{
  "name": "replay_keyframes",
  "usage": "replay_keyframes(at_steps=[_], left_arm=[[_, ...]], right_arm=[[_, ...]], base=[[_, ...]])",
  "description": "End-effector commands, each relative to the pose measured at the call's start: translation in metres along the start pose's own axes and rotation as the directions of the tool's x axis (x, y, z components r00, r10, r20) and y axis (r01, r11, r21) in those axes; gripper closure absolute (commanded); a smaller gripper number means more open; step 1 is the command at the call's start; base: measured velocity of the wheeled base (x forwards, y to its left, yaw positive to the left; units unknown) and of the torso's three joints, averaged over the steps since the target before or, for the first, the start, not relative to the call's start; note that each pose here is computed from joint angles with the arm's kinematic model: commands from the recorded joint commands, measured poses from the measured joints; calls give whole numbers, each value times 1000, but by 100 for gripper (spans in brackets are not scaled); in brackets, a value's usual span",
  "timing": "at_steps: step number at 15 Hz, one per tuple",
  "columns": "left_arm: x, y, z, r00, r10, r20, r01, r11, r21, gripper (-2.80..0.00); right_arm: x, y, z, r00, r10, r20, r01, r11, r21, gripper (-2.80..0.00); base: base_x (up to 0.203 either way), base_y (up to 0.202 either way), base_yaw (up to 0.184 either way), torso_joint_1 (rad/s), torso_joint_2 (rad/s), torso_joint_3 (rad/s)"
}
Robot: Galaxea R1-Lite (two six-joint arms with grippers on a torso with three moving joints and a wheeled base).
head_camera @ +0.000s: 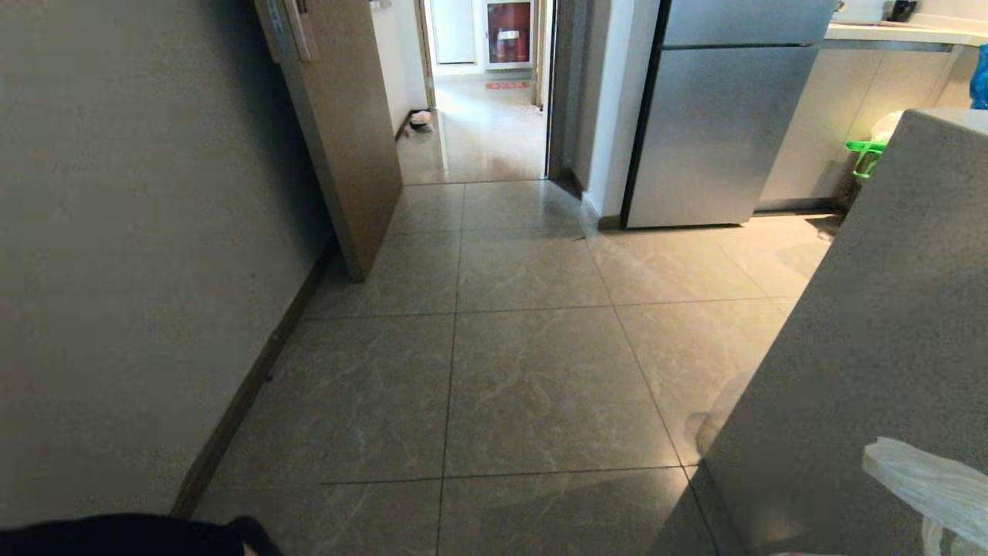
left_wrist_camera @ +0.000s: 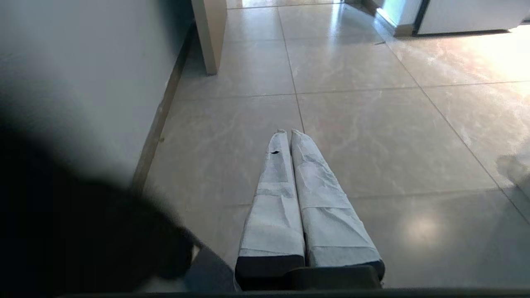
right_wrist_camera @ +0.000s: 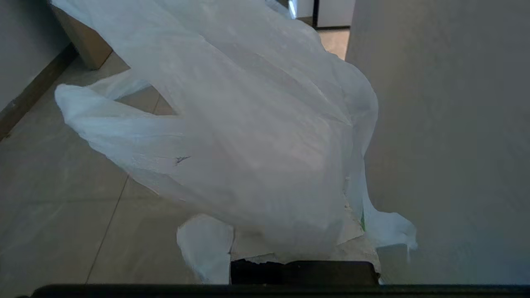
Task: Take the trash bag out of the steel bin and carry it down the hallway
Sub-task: Put the trash bag at the door
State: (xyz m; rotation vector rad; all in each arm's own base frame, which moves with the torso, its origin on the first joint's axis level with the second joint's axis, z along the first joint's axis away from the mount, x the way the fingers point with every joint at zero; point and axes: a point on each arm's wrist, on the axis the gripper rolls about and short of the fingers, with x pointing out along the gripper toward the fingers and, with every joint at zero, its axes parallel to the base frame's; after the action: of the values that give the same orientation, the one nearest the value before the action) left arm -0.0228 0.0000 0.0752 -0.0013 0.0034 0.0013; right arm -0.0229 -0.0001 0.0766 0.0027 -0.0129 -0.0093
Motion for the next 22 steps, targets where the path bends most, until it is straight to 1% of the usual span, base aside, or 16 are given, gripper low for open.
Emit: replay_keyframes(at_steps=[1, 22], left_arm=[[0, 0, 0, 1000, 0, 0, 0, 1000, 0, 0], [0, 0, 0, 1000, 0, 0, 0, 1000, 0, 0]], right_arm=[[-3, 0, -1, 999, 0, 39, 0, 1000, 1, 0], [-3, 0, -1, 999, 0, 39, 0, 1000, -1, 0]], base=[[193, 0, 2, 7, 2, -1], [191, 0, 1, 2, 2, 2]])
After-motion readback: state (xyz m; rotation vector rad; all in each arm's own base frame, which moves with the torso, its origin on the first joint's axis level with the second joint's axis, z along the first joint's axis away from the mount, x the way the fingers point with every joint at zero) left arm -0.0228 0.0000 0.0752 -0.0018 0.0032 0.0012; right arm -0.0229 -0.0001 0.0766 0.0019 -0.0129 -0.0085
